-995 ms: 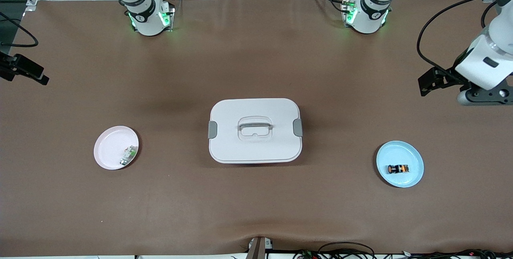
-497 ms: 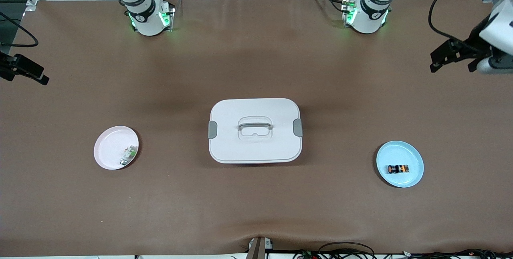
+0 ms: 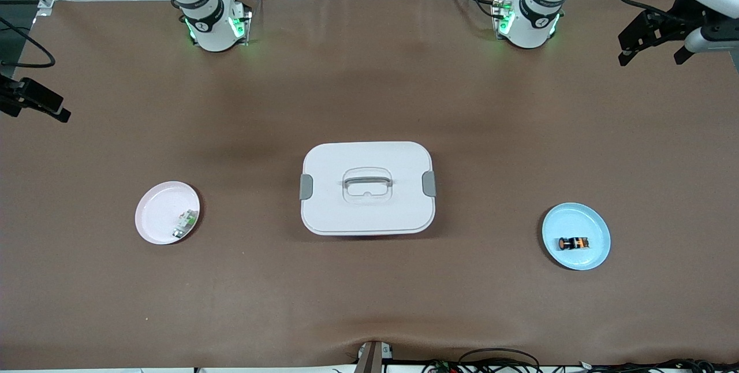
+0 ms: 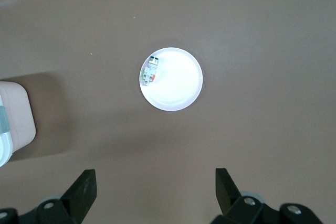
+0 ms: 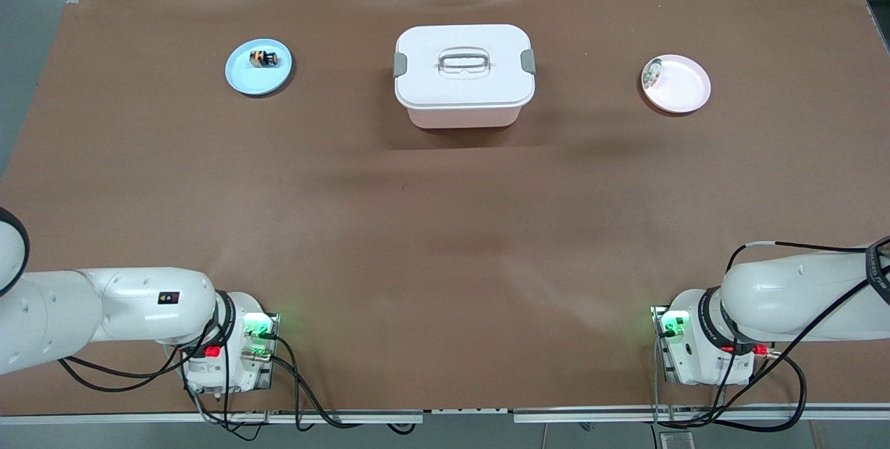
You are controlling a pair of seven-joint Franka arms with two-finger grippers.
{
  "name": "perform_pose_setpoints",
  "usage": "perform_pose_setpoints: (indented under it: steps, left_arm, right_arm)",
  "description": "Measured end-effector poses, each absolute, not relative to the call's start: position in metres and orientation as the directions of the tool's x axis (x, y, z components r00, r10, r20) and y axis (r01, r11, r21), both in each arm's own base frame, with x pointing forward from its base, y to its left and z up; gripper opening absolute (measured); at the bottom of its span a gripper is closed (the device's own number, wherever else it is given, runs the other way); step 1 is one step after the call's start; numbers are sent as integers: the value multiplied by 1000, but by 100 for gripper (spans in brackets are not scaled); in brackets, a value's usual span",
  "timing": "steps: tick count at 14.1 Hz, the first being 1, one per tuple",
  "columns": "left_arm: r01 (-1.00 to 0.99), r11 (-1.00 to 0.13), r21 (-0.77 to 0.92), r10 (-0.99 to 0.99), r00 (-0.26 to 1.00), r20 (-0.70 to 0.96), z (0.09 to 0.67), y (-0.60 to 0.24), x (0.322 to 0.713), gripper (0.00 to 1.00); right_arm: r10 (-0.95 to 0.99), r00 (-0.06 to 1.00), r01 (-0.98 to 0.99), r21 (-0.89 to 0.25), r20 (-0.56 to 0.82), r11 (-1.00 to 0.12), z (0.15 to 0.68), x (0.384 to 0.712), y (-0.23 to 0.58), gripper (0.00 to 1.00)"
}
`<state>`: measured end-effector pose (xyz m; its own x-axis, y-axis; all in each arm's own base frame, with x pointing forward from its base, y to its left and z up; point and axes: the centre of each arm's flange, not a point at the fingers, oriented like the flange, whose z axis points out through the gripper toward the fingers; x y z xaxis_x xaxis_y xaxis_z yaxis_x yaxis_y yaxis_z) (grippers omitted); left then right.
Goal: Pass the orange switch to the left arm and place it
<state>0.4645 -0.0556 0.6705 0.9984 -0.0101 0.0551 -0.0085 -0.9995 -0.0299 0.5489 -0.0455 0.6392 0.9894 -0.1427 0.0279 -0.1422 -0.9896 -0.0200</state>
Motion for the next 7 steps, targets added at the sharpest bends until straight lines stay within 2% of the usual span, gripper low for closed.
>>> perform_pose_setpoints:
  steps: [7]
  left_arm:
    - [-6,-1000,-28,-5,1000,-7,675,-53,476,100]
  right_arm:
    - [-143,989,-142,-20,28,-990,639,549,-46,100]
